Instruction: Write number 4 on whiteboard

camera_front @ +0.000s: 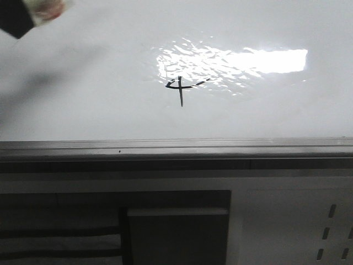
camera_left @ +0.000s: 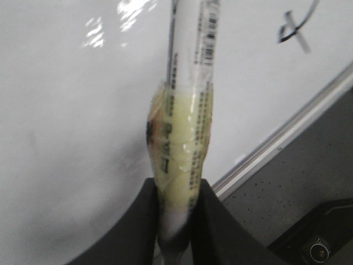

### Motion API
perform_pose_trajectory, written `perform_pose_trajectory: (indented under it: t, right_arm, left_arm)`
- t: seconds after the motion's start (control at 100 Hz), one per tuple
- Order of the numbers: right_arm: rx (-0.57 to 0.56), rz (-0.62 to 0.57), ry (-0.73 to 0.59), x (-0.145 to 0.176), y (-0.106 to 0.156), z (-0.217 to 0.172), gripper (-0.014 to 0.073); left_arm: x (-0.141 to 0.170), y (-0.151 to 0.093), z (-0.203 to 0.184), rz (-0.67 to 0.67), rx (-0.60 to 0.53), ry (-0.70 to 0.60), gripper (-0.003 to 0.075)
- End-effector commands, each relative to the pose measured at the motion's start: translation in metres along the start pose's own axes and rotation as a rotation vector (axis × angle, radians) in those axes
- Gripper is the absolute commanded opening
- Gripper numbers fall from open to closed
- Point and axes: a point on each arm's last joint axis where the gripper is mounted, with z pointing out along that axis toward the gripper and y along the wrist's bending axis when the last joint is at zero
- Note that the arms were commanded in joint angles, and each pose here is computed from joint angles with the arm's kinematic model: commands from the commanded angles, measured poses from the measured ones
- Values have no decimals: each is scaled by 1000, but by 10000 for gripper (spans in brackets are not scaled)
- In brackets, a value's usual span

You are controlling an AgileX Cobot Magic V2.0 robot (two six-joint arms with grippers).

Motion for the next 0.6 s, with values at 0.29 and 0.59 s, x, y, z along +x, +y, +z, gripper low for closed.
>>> perform_pose_trajectory:
  t: [0.29, 0.59]
  right_arm:
    - [56, 8, -68, -8, -6, -9, 344]
    - [56, 8, -68, -8, -6, -9, 344]
  left_arm:
    - [42, 46, 12, -423, -130, -272, -20]
    - [39, 54, 23, -477, -138, -314, -20]
